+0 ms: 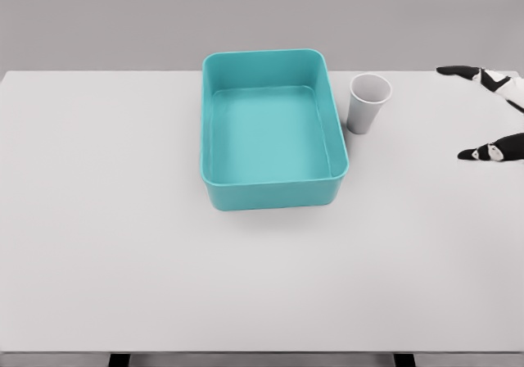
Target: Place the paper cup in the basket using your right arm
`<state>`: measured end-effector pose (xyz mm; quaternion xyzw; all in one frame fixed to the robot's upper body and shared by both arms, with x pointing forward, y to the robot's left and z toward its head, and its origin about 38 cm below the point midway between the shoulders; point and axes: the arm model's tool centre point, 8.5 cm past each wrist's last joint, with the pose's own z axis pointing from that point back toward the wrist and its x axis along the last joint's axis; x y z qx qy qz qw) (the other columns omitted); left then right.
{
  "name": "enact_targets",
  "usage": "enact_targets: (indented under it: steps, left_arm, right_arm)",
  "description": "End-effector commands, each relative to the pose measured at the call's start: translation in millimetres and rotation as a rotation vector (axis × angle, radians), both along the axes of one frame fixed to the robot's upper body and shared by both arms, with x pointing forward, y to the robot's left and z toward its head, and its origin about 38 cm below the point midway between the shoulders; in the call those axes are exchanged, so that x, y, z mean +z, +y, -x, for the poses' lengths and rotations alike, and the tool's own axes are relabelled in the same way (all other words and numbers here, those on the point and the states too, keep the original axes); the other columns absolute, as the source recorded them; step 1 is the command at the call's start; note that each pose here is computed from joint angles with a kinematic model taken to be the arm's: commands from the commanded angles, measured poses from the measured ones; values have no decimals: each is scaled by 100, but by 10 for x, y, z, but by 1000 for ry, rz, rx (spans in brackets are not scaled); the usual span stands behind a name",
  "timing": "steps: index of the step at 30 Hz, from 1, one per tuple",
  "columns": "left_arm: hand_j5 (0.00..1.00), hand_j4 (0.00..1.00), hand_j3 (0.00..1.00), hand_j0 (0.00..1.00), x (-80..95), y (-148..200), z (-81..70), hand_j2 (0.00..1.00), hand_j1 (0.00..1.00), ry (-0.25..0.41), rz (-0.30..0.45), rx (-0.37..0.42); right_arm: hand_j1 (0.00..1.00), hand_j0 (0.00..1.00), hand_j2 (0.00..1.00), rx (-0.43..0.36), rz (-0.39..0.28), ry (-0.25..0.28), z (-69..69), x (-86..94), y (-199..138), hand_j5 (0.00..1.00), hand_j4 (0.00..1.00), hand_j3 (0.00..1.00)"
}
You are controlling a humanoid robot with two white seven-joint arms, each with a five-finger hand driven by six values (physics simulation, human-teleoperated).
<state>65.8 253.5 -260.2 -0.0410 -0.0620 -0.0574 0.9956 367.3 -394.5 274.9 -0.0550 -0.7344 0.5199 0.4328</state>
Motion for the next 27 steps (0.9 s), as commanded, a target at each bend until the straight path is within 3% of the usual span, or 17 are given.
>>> enact_targets:
  steps: [1, 2, 3, 4, 10, 11, 13, 14, 17, 20, 21, 23, 27]
  left_arm:
    - [100, 100, 100, 100, 0, 0, -1, 100, 100, 0, 0, 0]
    - [100, 100, 100, 100, 0, 0, -1, 100, 100, 0, 0, 0]
    - [100, 100, 100, 100, 0, 0, -1, 100, 100, 0, 0, 0]
    - [100, 100, 100, 100, 0, 0, -1, 100, 100, 0, 0, 0]
    - [100, 100, 100, 100, 0, 0, -1, 100, 100, 0, 0, 0]
    - [100, 100, 100, 100, 0, 0, -1, 100, 100, 0, 0, 0]
    - [100, 100, 100, 100, 0, 0, -1, 100, 100, 0, 0, 0]
    - [100, 100, 100, 100, 0, 0, -1, 100, 100, 0, 0, 0]
    - [100, 100, 100, 100, 0, 0, -1, 100, 100, 0, 0, 0]
    - [100, 100, 100, 100, 0, 0, -1, 100, 100, 0, 0, 0]
    - [100, 100, 100, 100, 0, 0, -1, 100, 100, 0, 0, 0]
    - [100, 100, 100, 100, 0, 0, -1, 100, 100, 0, 0, 0]
    - [100, 100, 100, 100, 0, 0, -1, 100, 100, 0, 0, 0]
  right_arm:
    - [100, 100, 100, -88, -130, 157, -126, -341, 22, 100, 100, 100]
    - [100, 100, 100, -107, -170, 166, -209, -359, 32, 100, 100, 100]
    - [100, 100, 100, -166, -258, 207, -407, -494, -15, 100, 100, 100]
    - [100, 100, 100, -181, -286, 220, -465, -562, -27, 100, 100, 100]
    - [100, 100, 100, -232, -294, 374, -577, -942, -23, 100, 100, 100]
    - [100, 100, 100, -235, -308, 386, -583, -979, -11, 100, 100, 100]
    - [100, 100, 100, -255, -410, 415, -798, -1019, 97, 100, 100, 100]
    - [100, 100, 100, -261, -426, 427, -847, -1064, 115, 100, 100, 100]
    - [100, 100, 100, -278, -438, 435, -917, -1056, 71, 100, 100, 100]
    - [100, 100, 100, -303, -460, 475, -932, -1159, 21, 100, 100, 100]
    - [100, 100, 100, -315, -505, 505, -928, -1234, -30, 100, 100, 100]
    - [100, 100, 100, -319, -531, 532, -936, -1339, 15, 100, 100, 100]
    - [100, 100, 100, -313, -581, 548, -1061, -1353, 139, 100, 100, 100]
